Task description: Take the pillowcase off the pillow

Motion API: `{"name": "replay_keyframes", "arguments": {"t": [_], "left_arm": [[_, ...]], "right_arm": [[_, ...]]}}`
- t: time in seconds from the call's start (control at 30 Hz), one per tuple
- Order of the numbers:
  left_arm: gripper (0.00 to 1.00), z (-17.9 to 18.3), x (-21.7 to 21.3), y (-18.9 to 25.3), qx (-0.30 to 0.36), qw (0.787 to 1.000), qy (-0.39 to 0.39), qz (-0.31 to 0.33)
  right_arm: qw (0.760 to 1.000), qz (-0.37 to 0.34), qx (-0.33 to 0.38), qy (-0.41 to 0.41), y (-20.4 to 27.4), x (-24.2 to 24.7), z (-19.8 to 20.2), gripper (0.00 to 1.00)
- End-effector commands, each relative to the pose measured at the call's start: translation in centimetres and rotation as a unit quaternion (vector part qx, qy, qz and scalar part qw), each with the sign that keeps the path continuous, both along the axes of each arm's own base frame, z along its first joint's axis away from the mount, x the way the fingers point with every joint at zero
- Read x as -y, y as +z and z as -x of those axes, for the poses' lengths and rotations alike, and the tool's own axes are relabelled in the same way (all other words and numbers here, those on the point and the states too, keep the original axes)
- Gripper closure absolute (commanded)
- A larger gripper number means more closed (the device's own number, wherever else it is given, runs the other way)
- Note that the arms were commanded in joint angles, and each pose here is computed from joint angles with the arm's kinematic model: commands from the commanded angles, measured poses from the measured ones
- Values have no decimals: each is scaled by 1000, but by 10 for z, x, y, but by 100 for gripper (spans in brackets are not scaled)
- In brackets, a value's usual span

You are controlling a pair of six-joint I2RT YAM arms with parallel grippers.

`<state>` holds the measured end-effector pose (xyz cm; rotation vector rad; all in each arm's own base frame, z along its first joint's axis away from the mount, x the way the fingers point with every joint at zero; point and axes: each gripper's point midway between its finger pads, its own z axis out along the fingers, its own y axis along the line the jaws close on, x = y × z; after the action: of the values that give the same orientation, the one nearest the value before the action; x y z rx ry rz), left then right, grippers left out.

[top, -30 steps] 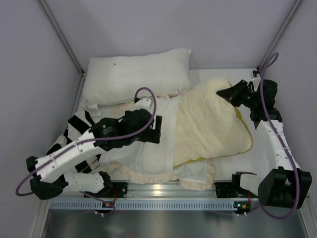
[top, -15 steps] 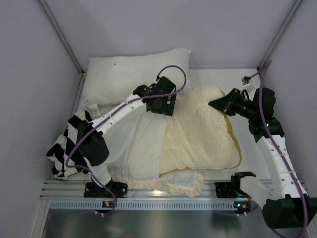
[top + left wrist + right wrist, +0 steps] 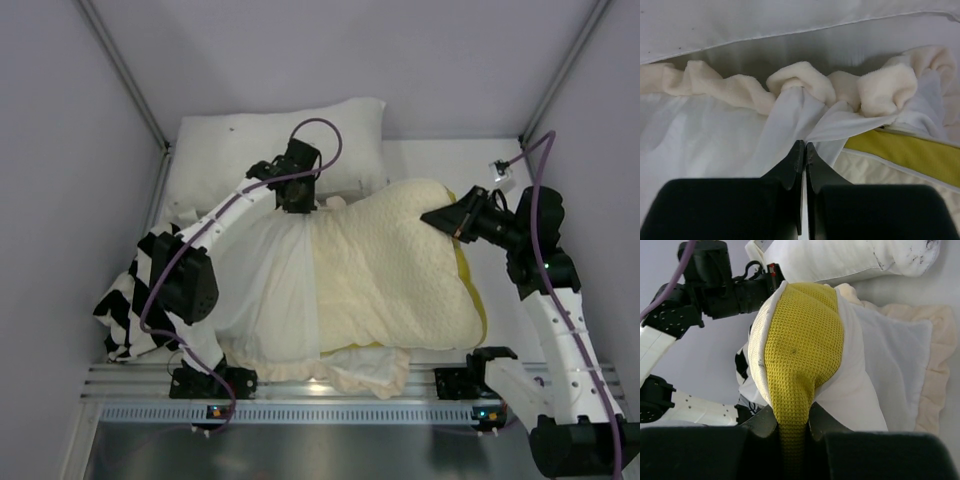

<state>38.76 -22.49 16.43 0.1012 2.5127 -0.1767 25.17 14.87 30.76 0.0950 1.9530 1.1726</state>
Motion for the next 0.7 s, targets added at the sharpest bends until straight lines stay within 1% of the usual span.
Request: {"name": "replay_keyframes", "arguments": {"t": [0.0,0.1,0.13,0.2,0.27,0.3,0.37,0.43,0.47,0.53,0.6,0.63,0.67], "left_arm": [[100,-12,-19,-4,9,999,20,37],[100,-10,-39,-3,16,998,39,44],[100,-3,-45,-12,4,998,41,44],[100,1,-60,-5,12,997,57,50],[100,10,-75,-11,6,997,70,43],[100,13,-85,-2,18,995,80,47],[100,25,-101,-9,14,995,96,35],[100,34,-113,1,31,993,106,36],[100,43,-118,-6,23,993,109,32],[100,53,-125,4,39,992,112,39],[100,64,-128,1,38,992,111,40],[100,68,-129,2,40,992,111,42],[100,72,-130,10,51,991,111,49]], "right_arm": [[998,-15,43,43,35,-12,22,100],[998,-15,57,39,46,-10,25,100],[997,-15,60,36,48,-10,25,100],[997,-13,65,28,52,-8,23,100],[997,-12,72,20,57,-6,21,100],[997,-10,74,10,59,-4,18,100],[996,-6,84,-4,66,-1,13,100],[996,0,88,-19,70,3,6,100],[995,7,98,-28,75,7,3,100],[992,16,101,-68,77,21,-9,100],[990,21,102,-95,82,31,-19,100],[986,25,102,-129,84,49,-29,100],[985,24,94,-145,83,56,-37,100]]}}
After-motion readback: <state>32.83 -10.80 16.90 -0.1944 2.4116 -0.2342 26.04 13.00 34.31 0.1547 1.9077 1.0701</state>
